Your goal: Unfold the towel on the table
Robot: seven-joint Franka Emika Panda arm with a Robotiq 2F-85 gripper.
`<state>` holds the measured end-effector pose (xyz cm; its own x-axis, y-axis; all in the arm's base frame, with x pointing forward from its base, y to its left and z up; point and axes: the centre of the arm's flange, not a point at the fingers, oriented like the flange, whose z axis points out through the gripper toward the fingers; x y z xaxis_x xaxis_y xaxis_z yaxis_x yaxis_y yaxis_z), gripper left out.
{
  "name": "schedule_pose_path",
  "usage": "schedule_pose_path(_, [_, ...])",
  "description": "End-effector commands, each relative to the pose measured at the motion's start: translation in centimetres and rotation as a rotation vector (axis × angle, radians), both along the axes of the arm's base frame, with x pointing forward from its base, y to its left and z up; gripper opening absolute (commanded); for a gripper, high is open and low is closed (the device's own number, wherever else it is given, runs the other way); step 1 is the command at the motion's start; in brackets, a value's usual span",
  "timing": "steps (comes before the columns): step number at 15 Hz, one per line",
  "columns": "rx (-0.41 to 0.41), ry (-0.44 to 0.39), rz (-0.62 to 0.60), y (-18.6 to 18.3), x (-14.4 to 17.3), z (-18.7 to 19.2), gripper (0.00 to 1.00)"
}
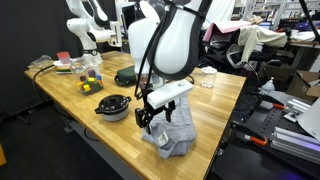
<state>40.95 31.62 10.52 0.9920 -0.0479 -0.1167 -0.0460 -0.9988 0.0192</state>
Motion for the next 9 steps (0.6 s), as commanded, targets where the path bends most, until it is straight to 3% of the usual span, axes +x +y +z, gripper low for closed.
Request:
schedule_pose_path(1, [0.013, -0.004, -0.046, -0.2, 0.6, -0.5, 0.93])
schedule_pose_path(4, [0.011, -0.011, -0.067, -0.3, 0.8, -0.6, 0.85])
schedule_pose_path(9, [0.010, -0.022, -0.086, -0.2, 1.8, -1.2, 0.87])
